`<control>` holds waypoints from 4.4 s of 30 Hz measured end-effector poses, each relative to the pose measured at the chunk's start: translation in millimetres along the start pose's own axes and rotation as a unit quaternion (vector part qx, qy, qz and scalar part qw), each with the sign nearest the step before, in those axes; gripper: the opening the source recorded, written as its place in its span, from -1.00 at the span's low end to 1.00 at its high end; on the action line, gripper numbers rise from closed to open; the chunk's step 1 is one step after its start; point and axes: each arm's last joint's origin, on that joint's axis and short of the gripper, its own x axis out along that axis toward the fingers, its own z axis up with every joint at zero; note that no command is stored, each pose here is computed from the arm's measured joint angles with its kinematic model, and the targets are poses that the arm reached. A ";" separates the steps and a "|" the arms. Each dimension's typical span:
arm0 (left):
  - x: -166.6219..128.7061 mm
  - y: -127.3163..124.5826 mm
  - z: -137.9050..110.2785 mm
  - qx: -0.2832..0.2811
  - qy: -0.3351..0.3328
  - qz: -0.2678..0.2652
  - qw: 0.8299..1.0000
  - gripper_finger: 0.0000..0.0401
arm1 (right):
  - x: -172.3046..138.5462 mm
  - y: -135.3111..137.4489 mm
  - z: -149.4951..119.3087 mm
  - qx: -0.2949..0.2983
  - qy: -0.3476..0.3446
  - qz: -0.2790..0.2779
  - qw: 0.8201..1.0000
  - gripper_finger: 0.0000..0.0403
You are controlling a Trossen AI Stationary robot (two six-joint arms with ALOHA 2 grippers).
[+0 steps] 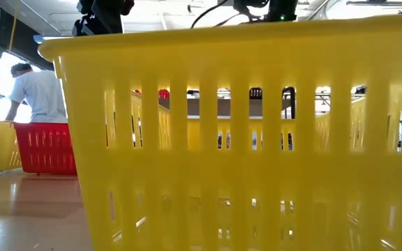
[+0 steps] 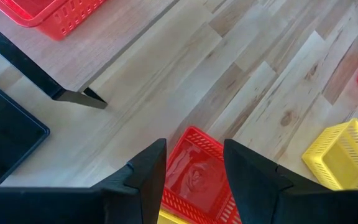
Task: Stack baskets on shelf by color
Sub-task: Put the middle right black bin on the shelf, then put the middle left yellow bin on the shelf
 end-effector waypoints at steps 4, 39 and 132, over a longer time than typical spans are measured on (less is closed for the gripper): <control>0.0 0.0 0.0 0.000 0.000 0.000 1.000 -0.26 | -0.1 0.1 4.8 0.040 -0.029 0.020 0.999 -0.71; -0.6 -3.2 -10.5 0.020 0.036 0.012 0.999 -0.26 | -0.5 -2.6 10.1 0.135 -0.053 0.002 0.989 -0.80; 79.8 -15.5 -204.1 -0.315 0.133 0.242 0.908 -0.28 | -73.7 -14.5 18.3 0.149 -0.112 0.031 0.982 -0.29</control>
